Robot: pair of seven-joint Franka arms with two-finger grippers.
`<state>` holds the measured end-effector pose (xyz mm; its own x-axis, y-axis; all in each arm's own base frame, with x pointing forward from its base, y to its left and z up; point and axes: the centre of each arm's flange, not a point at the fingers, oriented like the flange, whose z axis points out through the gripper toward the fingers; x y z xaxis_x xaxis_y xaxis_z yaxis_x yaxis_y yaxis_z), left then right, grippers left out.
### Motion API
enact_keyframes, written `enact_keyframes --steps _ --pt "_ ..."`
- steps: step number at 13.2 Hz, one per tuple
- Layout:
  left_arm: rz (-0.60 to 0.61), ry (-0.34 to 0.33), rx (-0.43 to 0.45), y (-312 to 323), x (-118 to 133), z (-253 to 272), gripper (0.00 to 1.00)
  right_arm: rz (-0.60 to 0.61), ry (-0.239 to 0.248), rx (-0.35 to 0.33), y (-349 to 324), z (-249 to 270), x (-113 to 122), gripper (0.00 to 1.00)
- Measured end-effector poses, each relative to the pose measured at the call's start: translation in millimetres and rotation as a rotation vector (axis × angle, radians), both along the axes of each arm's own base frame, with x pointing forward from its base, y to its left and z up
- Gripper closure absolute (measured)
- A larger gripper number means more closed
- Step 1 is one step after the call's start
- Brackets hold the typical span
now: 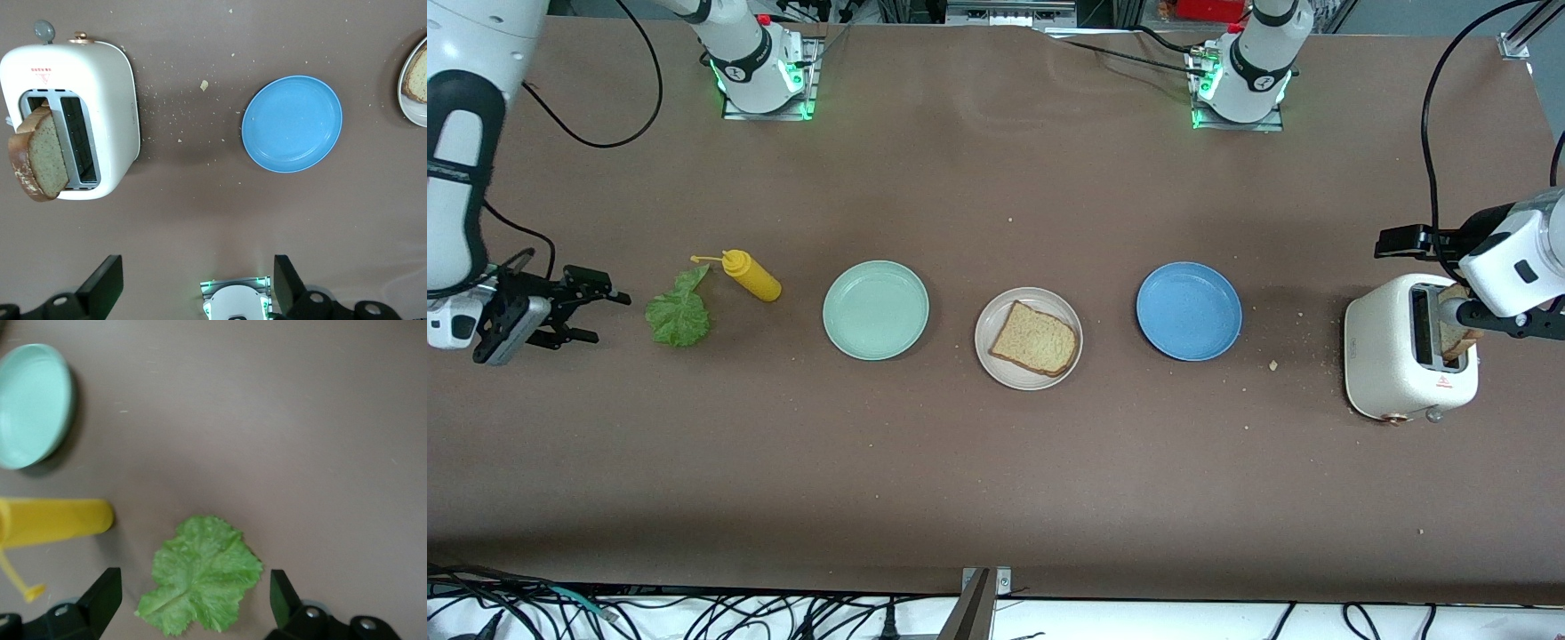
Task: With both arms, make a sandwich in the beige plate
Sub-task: 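Lower the right gripper onto the lettuce leaf and grasp it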
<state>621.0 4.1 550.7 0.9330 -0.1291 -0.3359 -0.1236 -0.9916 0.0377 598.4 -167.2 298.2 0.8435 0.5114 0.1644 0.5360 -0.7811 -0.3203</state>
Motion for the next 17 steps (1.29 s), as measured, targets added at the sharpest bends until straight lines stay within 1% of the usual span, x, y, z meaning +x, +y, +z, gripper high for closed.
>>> enact_keyframes --steps 2,3,4,6,10,13,15,17 --pt "0.000 0.001 0.000 0.1 0.0 -0.2 0.00 -0.135 0.047 -0.081 9.1 -18.4 -3.7 0.01" --pt "0.000 0.001 0.000 0.3 0.0 -0.2 0.00 -0.180 0.059 -0.112 13.8 -30.2 -8.1 0.01" --pt "0.001 0.001 0.000 0.8 0.0 -0.2 0.00 -0.218 0.068 -0.143 22.7 -40.9 -11.7 0.01" --pt "0.004 0.001 0.000 2.5 0.0 -0.3 0.00 -0.266 0.090 -0.181 48.0 -54.6 -13.8 0.01" --pt "0.005 0.001 0.000 3.1 -0.1 -0.3 0.00 -0.299 0.107 -0.248 63.6 -74.9 -11.8 0.01" --pt "0.005 0.001 0.000 3.2 -0.1 -0.3 0.00 -0.303 0.144 -0.291 58.2 -96.9 -18.0 0.00" --pt "0.005 0.001 0.000 3.3 -0.1 -0.4 0.00 -0.297 0.161 -0.302 59.9 -106.9 -20.4 0.00" --pt "0.005 0.001 0.000 3.2 -0.1 -0.4 0.00 -0.296 0.175 -0.307 62.4 -114.4 -22.2 0.03"
